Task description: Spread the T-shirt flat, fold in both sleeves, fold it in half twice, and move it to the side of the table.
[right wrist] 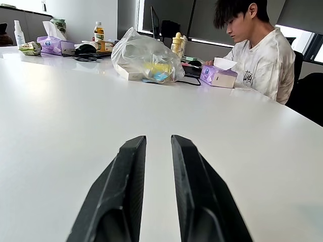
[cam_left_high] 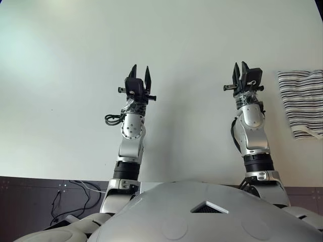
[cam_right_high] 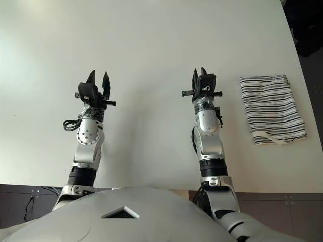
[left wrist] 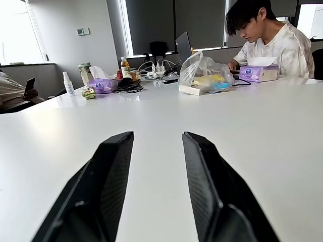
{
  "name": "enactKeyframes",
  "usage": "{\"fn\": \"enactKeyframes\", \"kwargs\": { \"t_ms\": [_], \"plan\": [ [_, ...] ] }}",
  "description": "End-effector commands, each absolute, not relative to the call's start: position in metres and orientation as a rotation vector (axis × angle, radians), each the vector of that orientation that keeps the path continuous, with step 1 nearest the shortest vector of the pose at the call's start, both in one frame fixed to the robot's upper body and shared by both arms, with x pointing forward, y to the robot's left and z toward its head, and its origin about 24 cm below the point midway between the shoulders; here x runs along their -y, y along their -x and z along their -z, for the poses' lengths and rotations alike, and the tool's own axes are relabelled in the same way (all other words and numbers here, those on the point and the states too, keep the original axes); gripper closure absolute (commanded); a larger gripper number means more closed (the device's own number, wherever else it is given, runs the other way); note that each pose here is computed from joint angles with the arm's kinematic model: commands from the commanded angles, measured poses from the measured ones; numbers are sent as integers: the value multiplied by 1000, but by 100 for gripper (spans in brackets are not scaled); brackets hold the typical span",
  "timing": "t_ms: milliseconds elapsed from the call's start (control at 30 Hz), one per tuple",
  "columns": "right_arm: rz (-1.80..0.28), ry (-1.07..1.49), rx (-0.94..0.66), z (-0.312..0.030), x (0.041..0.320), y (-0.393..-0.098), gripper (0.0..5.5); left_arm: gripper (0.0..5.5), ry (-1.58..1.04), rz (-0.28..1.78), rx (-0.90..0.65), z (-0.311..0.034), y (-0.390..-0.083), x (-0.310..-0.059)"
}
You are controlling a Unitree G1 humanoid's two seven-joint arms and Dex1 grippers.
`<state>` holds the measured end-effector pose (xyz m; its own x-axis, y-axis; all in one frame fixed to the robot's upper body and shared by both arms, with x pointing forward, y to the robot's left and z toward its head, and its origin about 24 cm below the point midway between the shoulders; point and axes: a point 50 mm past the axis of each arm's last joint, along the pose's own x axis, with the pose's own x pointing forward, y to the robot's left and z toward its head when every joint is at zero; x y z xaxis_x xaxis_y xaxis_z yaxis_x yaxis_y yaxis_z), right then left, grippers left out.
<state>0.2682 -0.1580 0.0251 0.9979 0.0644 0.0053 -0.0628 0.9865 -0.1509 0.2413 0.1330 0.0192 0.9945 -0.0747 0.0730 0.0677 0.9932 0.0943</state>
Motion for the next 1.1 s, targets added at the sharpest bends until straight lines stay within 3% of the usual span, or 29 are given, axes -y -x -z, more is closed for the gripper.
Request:
{"fn": "enactKeyframes", "kwargs": {
  "t_ms": [33, 400, 867, 1000, 1100],
  "plan": [
    [-80, 154, 35, -29, 155, -276, 459, 372, -119, 83, 89, -24, -253, -132],
    [-64, 126, 23, -30, 160, -295, 459, 372, -115, 74, 79, -26, -278, -123],
    [-89, 167, 81, -41, 157, -299, 459, 372, -126, 14, 94, -32, -286, -121],
    [-124, 141, 98, -43, 154, -298, 531, 434, -87, 84, 148, -36, -280, -114],
    [-125, 144, 98, -43, 155, -298, 540, 477, -80, 109, 156, -37, -278, -110]
  ]
}}
